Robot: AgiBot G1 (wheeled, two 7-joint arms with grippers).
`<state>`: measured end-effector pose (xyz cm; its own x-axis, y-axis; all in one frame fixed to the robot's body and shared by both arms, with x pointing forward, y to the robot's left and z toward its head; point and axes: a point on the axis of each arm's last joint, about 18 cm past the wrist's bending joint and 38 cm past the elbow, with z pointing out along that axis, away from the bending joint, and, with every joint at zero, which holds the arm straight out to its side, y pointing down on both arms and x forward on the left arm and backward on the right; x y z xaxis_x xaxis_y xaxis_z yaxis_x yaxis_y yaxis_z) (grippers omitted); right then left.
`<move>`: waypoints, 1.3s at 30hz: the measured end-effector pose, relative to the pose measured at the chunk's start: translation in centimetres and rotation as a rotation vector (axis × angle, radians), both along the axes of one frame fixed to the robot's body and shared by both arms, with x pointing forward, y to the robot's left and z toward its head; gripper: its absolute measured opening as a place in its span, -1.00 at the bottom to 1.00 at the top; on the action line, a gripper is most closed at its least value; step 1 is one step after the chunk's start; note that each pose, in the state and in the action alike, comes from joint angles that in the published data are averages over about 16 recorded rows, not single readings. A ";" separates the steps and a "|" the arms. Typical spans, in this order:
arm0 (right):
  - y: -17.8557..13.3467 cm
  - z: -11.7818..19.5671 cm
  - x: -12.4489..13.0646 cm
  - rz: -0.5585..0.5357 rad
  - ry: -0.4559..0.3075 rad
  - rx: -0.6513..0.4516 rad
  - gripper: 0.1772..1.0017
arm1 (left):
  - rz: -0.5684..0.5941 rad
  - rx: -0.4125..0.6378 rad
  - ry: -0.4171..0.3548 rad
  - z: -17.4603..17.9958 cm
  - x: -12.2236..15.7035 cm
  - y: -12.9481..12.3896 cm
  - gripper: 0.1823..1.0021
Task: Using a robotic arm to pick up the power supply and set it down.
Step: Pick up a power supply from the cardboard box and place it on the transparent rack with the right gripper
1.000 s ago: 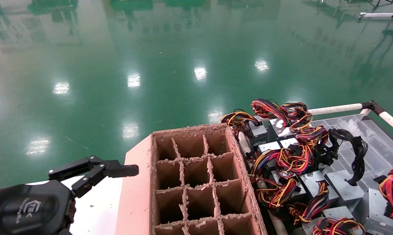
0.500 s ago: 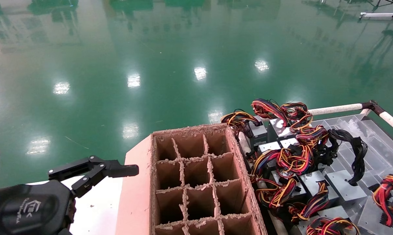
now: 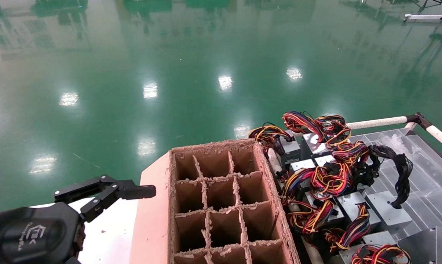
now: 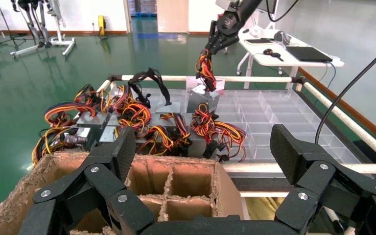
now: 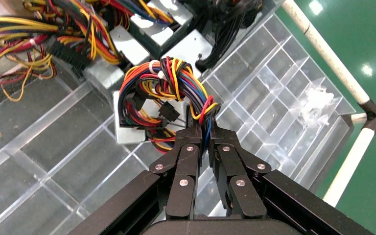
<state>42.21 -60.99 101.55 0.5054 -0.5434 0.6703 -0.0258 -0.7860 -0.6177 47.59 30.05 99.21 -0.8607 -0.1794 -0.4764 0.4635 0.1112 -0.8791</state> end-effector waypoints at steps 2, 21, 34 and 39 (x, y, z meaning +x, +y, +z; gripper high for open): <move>-0.1 -0.3 -0.2 0.000 0.005 -0.005 -0.95 | 0.000 0.000 0.000 0.0 0.0 0.0 1.00; -0.5 -2.3 -2.0 0.042 0.002 -0.082 -0.95 | 0.000 0.000 0.000 0.0 0.0 0.0 1.00; 0.5 -2.3 -0.6 0.070 0.003 -0.058 -0.95 | 0.000 0.000 0.000 0.0 0.0 0.0 1.00; 1.0 -2.1 0.2 0.078 0.000 -0.041 -0.94 | 0.000 0.000 0.000 0.0 0.0 0.0 1.00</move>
<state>42.44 -60.03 99.48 0.5455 -0.4744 0.6909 0.0365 -0.8101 -0.5851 47.59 30.06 99.21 -0.8607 -0.1798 -0.4763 0.4634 0.1111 -0.8792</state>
